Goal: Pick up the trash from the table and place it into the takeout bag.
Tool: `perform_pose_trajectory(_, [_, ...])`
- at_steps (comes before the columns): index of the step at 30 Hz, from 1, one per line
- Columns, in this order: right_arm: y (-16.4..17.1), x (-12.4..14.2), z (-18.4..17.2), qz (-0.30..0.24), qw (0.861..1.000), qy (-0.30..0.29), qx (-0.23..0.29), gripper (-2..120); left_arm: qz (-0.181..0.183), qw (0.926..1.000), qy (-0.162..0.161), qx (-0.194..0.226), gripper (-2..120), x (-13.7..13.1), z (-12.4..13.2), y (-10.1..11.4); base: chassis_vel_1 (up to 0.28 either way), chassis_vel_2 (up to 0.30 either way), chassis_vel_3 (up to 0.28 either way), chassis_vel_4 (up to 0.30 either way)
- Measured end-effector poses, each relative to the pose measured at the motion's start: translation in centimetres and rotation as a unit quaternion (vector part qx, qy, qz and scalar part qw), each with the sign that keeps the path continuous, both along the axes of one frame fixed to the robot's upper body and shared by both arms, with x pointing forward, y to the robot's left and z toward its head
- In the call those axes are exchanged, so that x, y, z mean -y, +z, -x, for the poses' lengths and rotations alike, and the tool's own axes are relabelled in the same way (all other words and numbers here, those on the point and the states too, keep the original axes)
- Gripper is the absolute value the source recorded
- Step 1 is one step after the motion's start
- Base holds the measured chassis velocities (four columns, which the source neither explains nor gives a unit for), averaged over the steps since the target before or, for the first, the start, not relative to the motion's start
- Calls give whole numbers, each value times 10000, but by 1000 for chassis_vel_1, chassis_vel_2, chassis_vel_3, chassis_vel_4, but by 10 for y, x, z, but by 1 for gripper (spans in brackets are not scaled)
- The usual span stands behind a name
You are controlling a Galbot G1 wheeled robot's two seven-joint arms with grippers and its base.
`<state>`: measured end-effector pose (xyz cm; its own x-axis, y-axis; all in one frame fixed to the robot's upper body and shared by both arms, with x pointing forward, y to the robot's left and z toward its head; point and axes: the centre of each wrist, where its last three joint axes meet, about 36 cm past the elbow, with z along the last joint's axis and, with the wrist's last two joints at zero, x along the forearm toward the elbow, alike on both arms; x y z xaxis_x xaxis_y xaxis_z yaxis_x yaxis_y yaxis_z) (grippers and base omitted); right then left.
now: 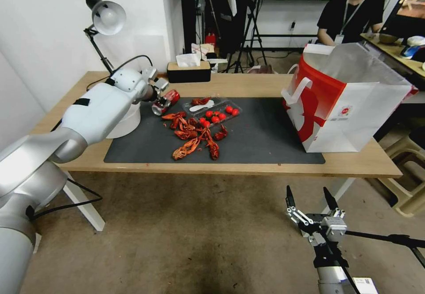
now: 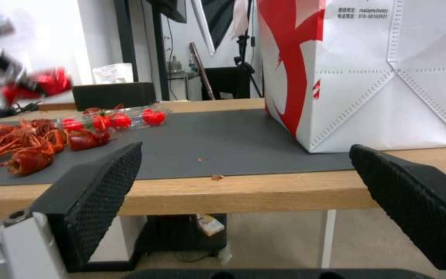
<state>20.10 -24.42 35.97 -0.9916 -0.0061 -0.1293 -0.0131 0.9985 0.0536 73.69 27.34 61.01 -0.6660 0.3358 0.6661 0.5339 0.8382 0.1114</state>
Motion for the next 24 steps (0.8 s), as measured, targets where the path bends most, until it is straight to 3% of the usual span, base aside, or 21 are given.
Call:
perform_pose_trajectory(1, [0, 0, 0, 0, 10000, 0, 0, 100, 0, 10000, 0, 0, 27, 0, 0, 0, 0, 0, 0, 0])
perform_pose_trajectory(5, [0, -2, -2, -15, 10000, 31, 3, 100, 448, 9968, -523, 394, 16, 38, 7, 55, 0, 0, 0, 0])
perform_pose_trajectory(6, [0, -2, -2, -15, 10000, 31, 3, 100, 448, 9968, -523, 394, 16, 38, 7, 55, 0, 0, 0, 0])
perform_pose_trajectory(9, [2, -3, -4, -17, 10000, 41, 11, 100, 780, 9903, -965, 628, 12, 79, 11, 95, 0, 0, 0, 0])
perform_pose_trajectory(10, [2, -3, -4, -17, 10000, 41, 11, 100, 780, 9903, -965, 628, 12, 79, 11, 95, 0, 0, 0, 0])
perform_pose_trajectory(13, [2, -1, -4, -16, 10000, 27, 9, 100, 945, 9828, -1365, 807, 12, 118, 19, 124, 0, 0, 0, 0])
perform_pose_trajectory(18, [2, 0, -4, -23, 10000, 12, 6, 100, 1004, 9776, -1616, 901, 12, 144, 26, 138, 0, 0, 0, 0])
perform_pose_trajectory(24, [2, 4, -6, -40, 10000, -9, 10, 100, 1113, 9600, -2320, 1107, 12, 211, 51, 176, 0, 0, 0, 0])
